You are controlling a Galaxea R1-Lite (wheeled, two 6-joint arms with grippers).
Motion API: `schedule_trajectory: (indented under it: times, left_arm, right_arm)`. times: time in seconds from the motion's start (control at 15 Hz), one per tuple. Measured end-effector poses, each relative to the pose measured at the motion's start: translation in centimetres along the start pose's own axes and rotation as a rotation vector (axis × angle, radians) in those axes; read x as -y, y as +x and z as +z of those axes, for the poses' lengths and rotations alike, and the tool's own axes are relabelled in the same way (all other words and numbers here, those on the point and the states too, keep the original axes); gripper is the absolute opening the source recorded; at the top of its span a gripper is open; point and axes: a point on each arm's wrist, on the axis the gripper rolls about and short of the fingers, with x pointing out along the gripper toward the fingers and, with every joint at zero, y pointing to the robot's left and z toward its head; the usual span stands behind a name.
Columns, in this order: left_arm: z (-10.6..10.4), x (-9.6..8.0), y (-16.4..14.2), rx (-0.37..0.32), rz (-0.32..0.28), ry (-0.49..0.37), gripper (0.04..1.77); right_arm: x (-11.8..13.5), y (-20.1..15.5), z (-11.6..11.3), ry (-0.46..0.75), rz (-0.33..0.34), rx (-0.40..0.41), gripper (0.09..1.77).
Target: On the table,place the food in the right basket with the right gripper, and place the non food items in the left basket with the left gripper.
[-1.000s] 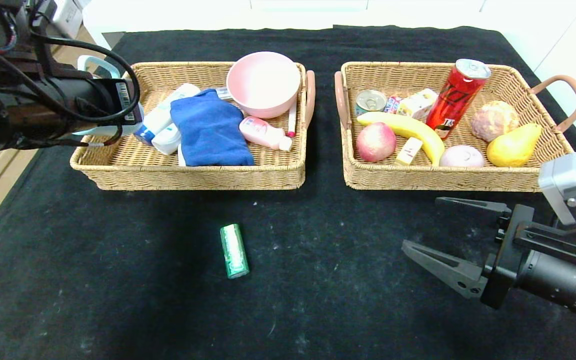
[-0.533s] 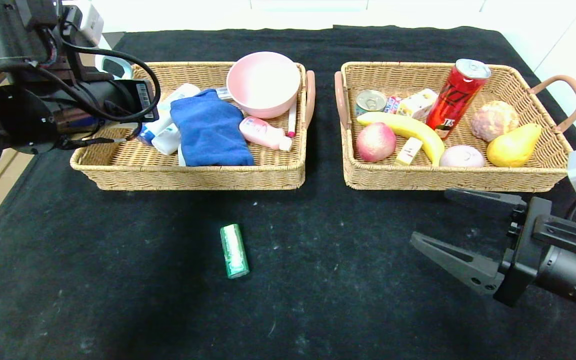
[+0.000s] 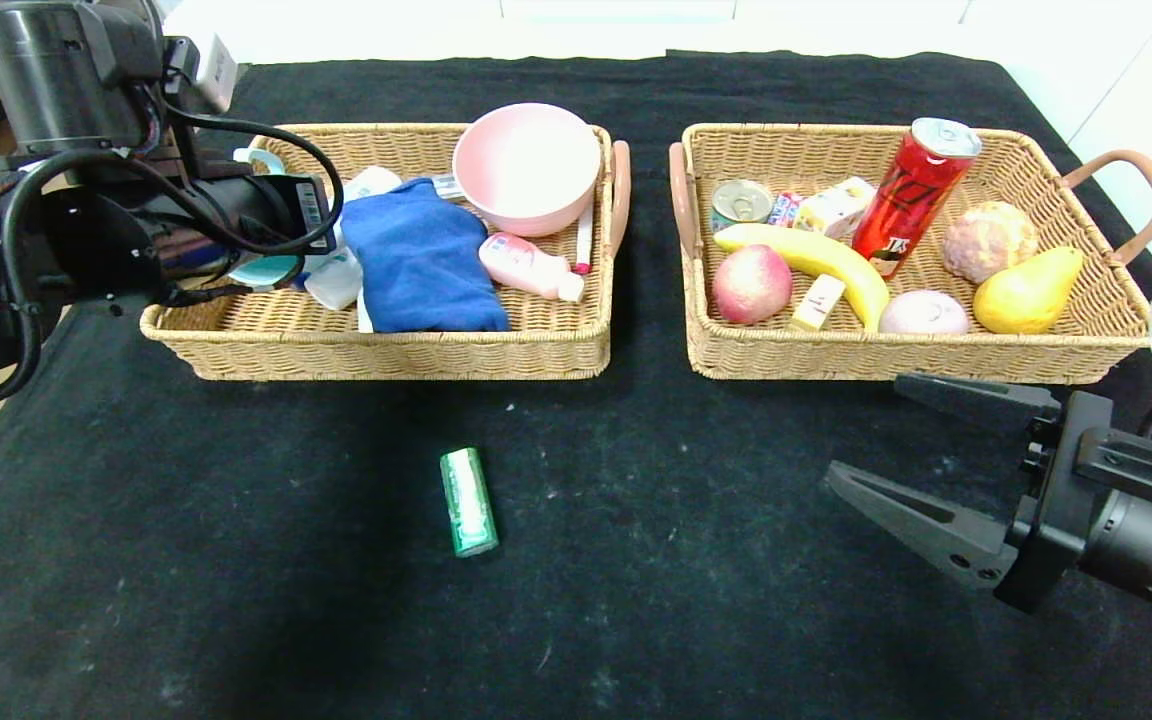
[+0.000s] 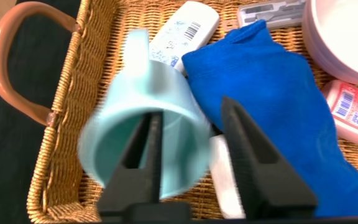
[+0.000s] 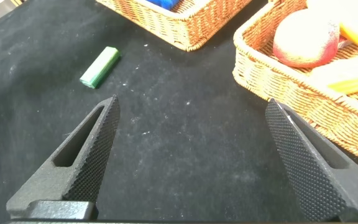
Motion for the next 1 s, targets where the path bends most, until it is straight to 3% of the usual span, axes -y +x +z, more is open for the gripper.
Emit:
schedule_trajectory:
  times: [0.33,0.6,1.0]
  left_arm:
    - [-0.2,0.1,-0.1,-0.009,0.031,0.006,1.19]
    - [-0.1,0.5,-1.1,-0.017,0.082,0.02,1.4]
    - [-0.4,1.7,-5.4,-0.089,0.009,0.06,1.57]
  right_arm:
    - [0.0,0.0,0.0,0.001,0.0,-0.002,1.71]
    - [0.0,0.0,-0.1,0.001,0.003,-0.006,1.71]
    - [-0.2,0.1,-0.2,0.002,0.008,-0.01,1.71]
